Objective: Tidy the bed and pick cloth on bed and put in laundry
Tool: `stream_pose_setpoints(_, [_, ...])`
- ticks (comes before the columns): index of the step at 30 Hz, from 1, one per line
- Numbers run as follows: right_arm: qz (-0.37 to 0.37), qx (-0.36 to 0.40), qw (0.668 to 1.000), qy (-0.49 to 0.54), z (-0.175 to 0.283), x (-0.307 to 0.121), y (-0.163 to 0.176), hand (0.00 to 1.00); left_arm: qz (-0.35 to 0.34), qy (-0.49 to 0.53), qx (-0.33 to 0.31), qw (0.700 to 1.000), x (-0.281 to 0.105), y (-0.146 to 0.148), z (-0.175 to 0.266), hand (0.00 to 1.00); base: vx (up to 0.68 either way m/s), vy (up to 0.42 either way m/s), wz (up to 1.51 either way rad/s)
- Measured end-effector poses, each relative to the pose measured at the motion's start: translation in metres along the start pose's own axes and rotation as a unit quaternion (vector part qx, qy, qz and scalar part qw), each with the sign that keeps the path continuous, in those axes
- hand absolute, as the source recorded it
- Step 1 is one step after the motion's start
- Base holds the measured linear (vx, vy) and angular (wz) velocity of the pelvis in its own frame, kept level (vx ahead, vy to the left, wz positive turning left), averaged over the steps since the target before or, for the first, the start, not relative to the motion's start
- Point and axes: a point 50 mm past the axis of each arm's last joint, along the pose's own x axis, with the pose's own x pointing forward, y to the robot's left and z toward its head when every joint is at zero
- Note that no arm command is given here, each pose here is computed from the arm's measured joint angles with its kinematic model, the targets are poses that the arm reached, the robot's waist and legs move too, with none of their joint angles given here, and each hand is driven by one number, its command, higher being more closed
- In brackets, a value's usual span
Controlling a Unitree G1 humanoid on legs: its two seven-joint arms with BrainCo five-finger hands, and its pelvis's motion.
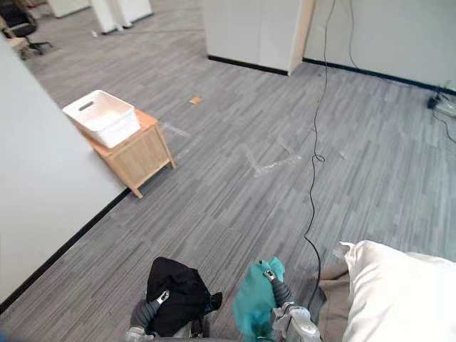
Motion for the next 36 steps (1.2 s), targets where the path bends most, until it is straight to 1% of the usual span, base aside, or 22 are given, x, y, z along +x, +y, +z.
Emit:
stream_pose_setpoints(1, [-0.008, 0.009, 1.000, 0.014, -0.010, -0.004, -0.002, 1.00, -0.002, -0.002, -0.001, 1.000, 0.003, -0.001, 0.002, 1.00, 0.34, 0.121, -0.13])
stream_pose_setpoints(3, [0.006, 0.009, 1.000, 0.017, -0.017, -0.008, 0.004, 1.00, -0.008, -0.007, 0.015, 1.000, 0.005, 0.004, 0.008, 1.00, 0.28, 0.093, 0.06])
stream_pose_setpoints(7, [0.016, 0.008, 1.000, 0.014, -0.024, -0.009, 0.013, 1.00, -0.017, 0.014, 0.023, 1.000, 0.006, 0.003, 0.004, 1.00, 0.23, 0.087, -0.01])
stream_pose_setpoints(10, [0.024, -0.006, 1.000, 0.017, -0.024, -0.008, 0.017, 1.00, -0.018, 0.027, 0.025, 0.999, 0.005, -0.001, 0.001, 1.00, 0.20, 0.137, -0.18])
stream_pose_setpoints(13, [0.026, -0.002, 1.000, 0.008, -0.022, -0.007, 0.021, 1.00, -0.009, 0.044, 0.032, 0.998, 0.004, 0.007, 0.002, 1.00, 0.31, 0.099, 0.16])
stream_pose_setpoints(18, [0.028, -0.002, 1.000, -0.014, -0.019, -0.013, 0.022, 1.00, -0.010, 0.065, 0.040, 0.997, 0.002, 0.011, -0.002, 1.00, 0.34, -0.017, 0.74])
stream_pose_setpoints(23, [0.024, 0.008, 0.999, -0.020, -0.018, -0.013, 0.021, 1.00, -0.013, 0.065, 0.042, 0.997, 0.001, 0.011, -0.003, 1.00, 0.45, -0.221, 0.95])
stream_pose_setpoints(26, [0.030, 0.008, 0.999, -0.021, -0.018, -0.013, 0.022, 1.00, -0.013, 0.061, 0.056, 0.996, -0.003, 0.013, -0.006, 1.00, 0.45, -0.370, 0.35])
stream_pose_setpoints(30, [0.027, -0.001, 0.999, -0.036, -0.001, -0.004, 0.016, 1.00, -0.022, 0.058, 0.036, 0.997, -0.002, -0.002, -0.014, 1.00, 0.41, -0.376, 0.02])
stream_pose_setpoints(33, [0.029, 0.001, 0.999, -0.021, -0.002, -0.001, 0.018, 1.00, -0.028, 0.037, 0.033, 0.998, -0.001, -0.005, -0.009, 1.00, 0.34, -0.347, -0.18])
stream_pose_setpoints(36, [0.039, -0.021, 0.999, 0.000, -0.002, -0.001, 0.014, 1.00, -0.024, 0.011, 0.012, 1.000, -0.003, -0.012, -0.006, 1.00, 0.37, -0.224, -0.39])
